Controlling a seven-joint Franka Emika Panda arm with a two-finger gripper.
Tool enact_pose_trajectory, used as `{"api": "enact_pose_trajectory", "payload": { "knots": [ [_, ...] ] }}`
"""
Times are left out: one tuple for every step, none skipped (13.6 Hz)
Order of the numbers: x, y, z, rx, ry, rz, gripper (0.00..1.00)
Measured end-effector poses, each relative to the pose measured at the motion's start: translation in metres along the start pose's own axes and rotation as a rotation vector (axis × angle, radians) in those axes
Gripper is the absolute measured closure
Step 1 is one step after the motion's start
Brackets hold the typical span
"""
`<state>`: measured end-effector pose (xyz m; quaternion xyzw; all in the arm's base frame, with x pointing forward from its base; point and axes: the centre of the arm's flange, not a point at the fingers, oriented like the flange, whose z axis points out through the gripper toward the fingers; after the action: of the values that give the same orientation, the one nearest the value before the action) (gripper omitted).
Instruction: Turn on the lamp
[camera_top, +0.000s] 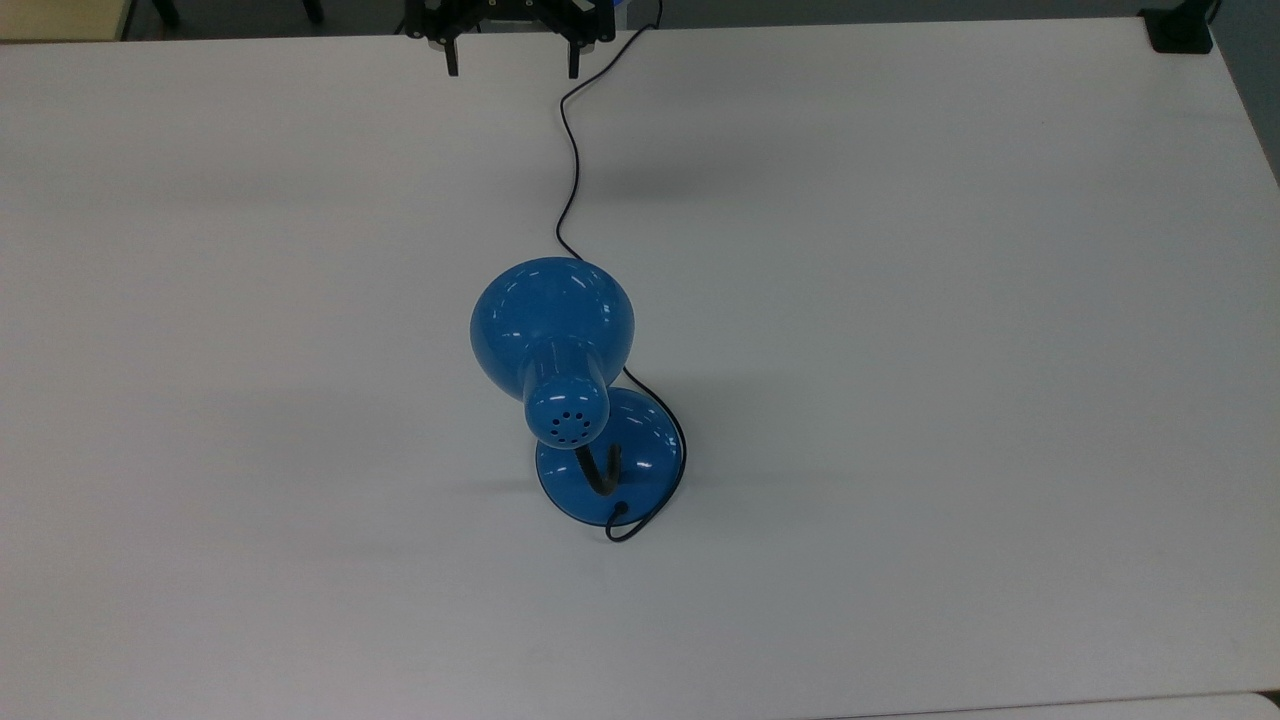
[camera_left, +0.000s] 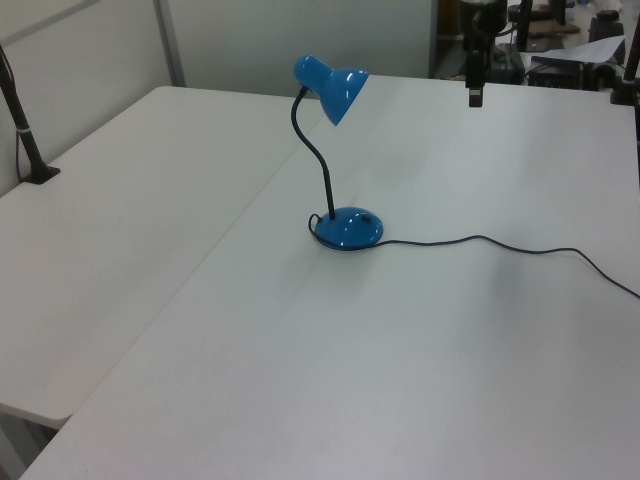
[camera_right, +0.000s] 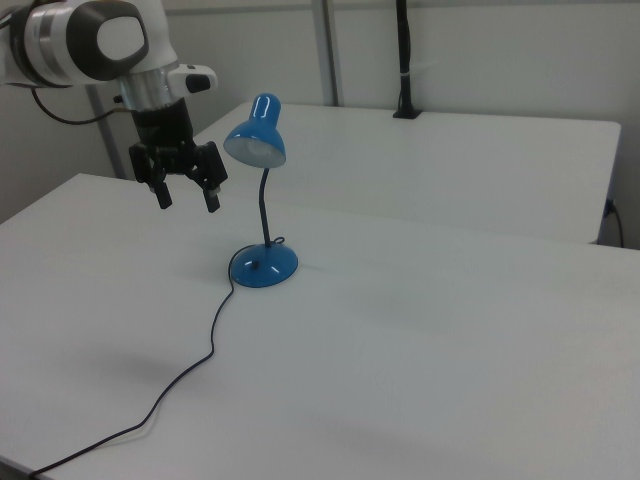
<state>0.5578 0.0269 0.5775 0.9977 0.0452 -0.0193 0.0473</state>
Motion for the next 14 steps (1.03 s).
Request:
{"api": "enact_pose_trajectory", "payload": {
  "knots": [
    [-0.0001,0.0031,0.0003,0.0,-0.001,0.006,0.0],
    [-0.0001,0.0034,0.0003,0.0,0.0,0.006,0.0],
    [-0.0002,0.0042,0.0001,0.0,0.0,0.008,0.0],
    [-0.0002,0.005,0.0,0.0,0.0,0.009,0.0],
    [-0.0002,0.0056,-0.0001,0.0,0.0,0.01,0.0],
    [-0.0002,0.0057,-0.0001,0.0,0.0,0.01,0.0],
    [-0.0002,0.0057,-0.0001,0.0,0.0,0.01,0.0],
    [-0.0002,0.0057,-0.0001,0.0,0.0,0.01,0.0],
    [-0.0002,0.0058,-0.0001,0.0,0.0,0.011,0.0],
    [-0.0002,0.0064,-0.0003,0.0,0.001,0.012,0.0],
    [-0.0002,0.0068,-0.0005,0.0,0.001,0.012,0.0],
    [-0.0002,0.0073,-0.0005,0.0,0.001,0.013,0.01],
    [-0.0002,0.0076,-0.0005,0.0,0.001,0.014,0.02],
    [-0.0002,0.0076,-0.0005,0.0,0.001,0.014,0.1]
  ]
}}
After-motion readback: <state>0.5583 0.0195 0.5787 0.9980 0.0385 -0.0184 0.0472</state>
